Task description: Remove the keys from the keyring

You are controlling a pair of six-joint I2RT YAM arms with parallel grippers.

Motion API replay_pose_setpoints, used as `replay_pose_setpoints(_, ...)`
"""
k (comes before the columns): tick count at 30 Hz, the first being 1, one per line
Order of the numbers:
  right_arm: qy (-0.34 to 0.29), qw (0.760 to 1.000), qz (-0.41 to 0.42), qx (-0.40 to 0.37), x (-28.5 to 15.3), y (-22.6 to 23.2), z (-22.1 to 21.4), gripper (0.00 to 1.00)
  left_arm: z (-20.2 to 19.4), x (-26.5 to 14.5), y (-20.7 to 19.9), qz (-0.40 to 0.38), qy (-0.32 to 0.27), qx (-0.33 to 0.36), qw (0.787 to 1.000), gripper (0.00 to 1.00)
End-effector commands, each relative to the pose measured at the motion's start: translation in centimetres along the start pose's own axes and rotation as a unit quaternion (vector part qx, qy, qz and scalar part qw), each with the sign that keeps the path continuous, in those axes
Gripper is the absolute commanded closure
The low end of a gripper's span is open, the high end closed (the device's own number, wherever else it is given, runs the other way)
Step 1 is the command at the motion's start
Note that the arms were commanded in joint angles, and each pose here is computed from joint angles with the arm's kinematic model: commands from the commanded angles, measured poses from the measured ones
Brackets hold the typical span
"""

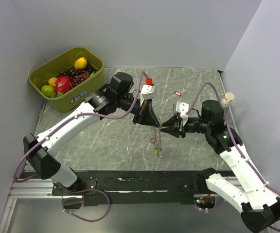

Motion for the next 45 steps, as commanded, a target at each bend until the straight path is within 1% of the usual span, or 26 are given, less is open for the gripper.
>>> replay_pose_setpoints(1, -0.023, 0.999, -0.015, -0.021, -0.1, -0.2, 1.3, 0.74, 1.9, -0.2, -0.2, -0.008, -0.023, 0.033, 0.999, 0.99)
replay_pose_setpoints(2, -0.024, 0.999, -0.018, -0.023, -0.2, -0.2, 1.4, 0.81, 1.9, -0.2, -0.1, -0.008, -0.023, 0.034, 0.999, 0.99)
replay_pose_setpoints(4, -0.023, 0.999, -0.021, -0.028, -0.4, 0.0, 1.4, 0.89, 1.9, -0.1, 0.0, -0.006, -0.022, 0.033, 0.999, 0.99)
replay_pose_setpoints(5, -0.022, 0.999, -0.025, -0.030, -0.4, -0.1, 1.4, 0.95, 1.9, -0.1, 0.0, -0.006, -0.022, 0.033, 0.999, 0.99)
replay_pose_setpoints(7, -0.019, 0.999, -0.029, -0.036, -0.6, 0.0, 1.4, 1.00, 1.9, -0.1, 0.1, -0.004, -0.022, 0.032, 0.999, 0.99)
replay_pose_setpoints(17, -0.008, 0.995, -0.073, -0.060, -1.6, -0.6, 2.0, 1.00, 1.8, -0.3, 0.0, 0.005, -0.022, 0.035, 0.999, 0.99)
replay_pose_setpoints(22, -0.006, 0.993, -0.092, -0.077, -2.5, -0.7, 3.6, 1.00, 1.8, -0.3, 0.3, 0.020, -0.022, 0.030, 0.999, 0.99)
replay_pose_setpoints(27, -0.007, 0.993, -0.086, -0.080, -2.9, -0.4, 5.3, 1.00, 1.6, -0.1, 0.6, 0.023, -0.022, 0.027, 0.999, 0.99)
replay_pose_setpoints(36, 0.006, 0.993, -0.081, -0.084, -1.9, -0.6, 5.4, 1.00, 1.4, -0.1, 0.7, 0.024, -0.021, 0.023, 0.999, 0.99)
replay_pose_setpoints(45, 0.007, 0.991, -0.093, -0.101, -2.8, -0.4, 6.8, 1.00, 1.2, 0.2, 1.1, 0.025, -0.017, 0.020, 0.999, 0.99)
Point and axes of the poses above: each gripper's point midway between its finger pads, its own x axis out along the fingers, its own y axis along the line the jaws close on, z = x × y, the point moved 6 cm from there along -x, back along the fingers, and after that the axes turned 5 degrees about x, right-handed, at the moved point
